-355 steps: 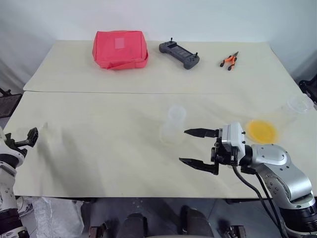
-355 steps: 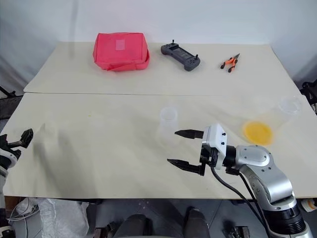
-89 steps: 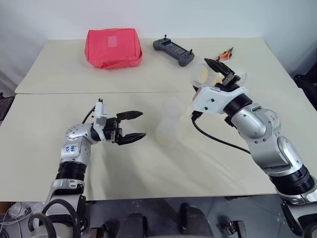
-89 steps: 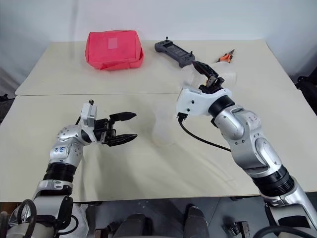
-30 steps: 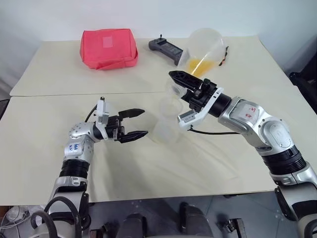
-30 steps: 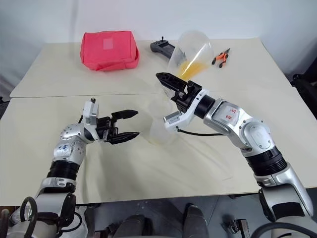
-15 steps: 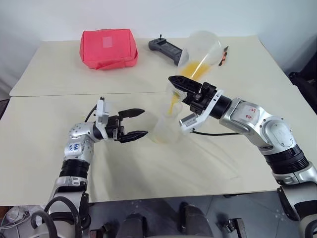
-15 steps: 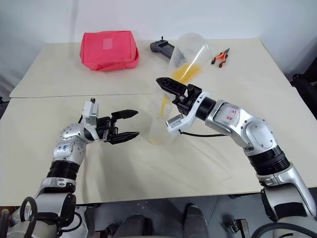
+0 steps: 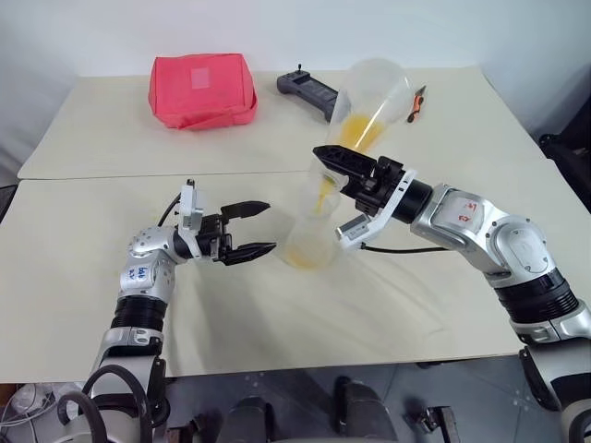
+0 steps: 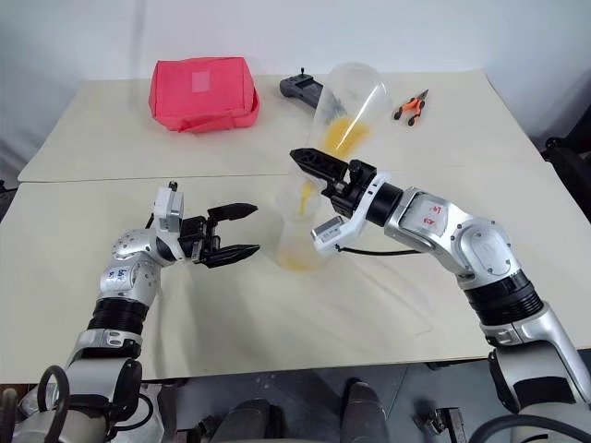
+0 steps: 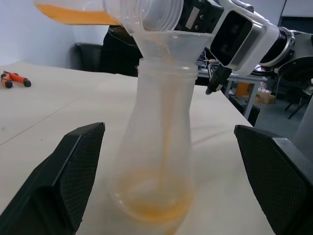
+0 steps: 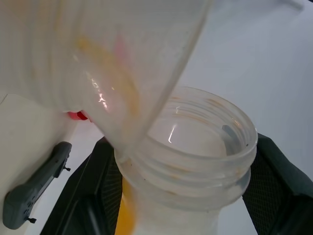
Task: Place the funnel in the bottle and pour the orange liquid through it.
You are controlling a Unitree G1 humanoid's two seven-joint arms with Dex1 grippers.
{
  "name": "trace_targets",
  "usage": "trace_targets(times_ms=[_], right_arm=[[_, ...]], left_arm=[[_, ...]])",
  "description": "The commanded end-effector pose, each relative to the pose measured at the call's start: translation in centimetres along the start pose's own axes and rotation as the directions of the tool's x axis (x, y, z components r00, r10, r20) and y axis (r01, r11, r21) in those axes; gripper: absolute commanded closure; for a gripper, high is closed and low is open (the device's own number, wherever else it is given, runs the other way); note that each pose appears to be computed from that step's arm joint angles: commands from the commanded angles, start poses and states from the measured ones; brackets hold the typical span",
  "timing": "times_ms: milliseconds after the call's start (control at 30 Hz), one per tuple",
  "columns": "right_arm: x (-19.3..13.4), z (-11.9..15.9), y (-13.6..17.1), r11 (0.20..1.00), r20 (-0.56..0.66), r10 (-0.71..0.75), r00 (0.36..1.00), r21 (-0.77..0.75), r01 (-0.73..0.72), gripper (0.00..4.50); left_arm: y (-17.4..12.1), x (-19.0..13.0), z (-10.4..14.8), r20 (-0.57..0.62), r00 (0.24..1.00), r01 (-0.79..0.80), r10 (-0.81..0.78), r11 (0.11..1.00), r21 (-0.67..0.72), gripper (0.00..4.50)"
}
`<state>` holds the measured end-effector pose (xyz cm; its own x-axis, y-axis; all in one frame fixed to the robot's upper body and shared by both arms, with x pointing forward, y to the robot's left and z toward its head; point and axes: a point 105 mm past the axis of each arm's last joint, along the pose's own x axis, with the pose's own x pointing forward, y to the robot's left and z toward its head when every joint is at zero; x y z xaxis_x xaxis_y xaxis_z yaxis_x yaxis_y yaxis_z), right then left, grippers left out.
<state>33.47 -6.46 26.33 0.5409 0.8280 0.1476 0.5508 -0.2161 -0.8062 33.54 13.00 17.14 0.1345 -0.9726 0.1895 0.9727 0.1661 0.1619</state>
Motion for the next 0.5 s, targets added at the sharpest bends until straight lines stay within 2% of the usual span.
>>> trace_targets(times_ms=[33,500], right_arm=[[-0.06,-0.8,-1.92,0.997,0.001,-0.062,0.998,-0.055,0.062,1.69],[-0.02,-0.88,-1.69,0.993,0.046,-0.047,0.998,-0.103,0.051,1.69]], left_arm=[[0.28,0.12,1.02,0.022,1.0,0.004,-0.005,0.999,0.04,0.0],[0.45,0.38,0.99,0.031,1.0,-0.002,0.001,0.999,0.044,0.0]])
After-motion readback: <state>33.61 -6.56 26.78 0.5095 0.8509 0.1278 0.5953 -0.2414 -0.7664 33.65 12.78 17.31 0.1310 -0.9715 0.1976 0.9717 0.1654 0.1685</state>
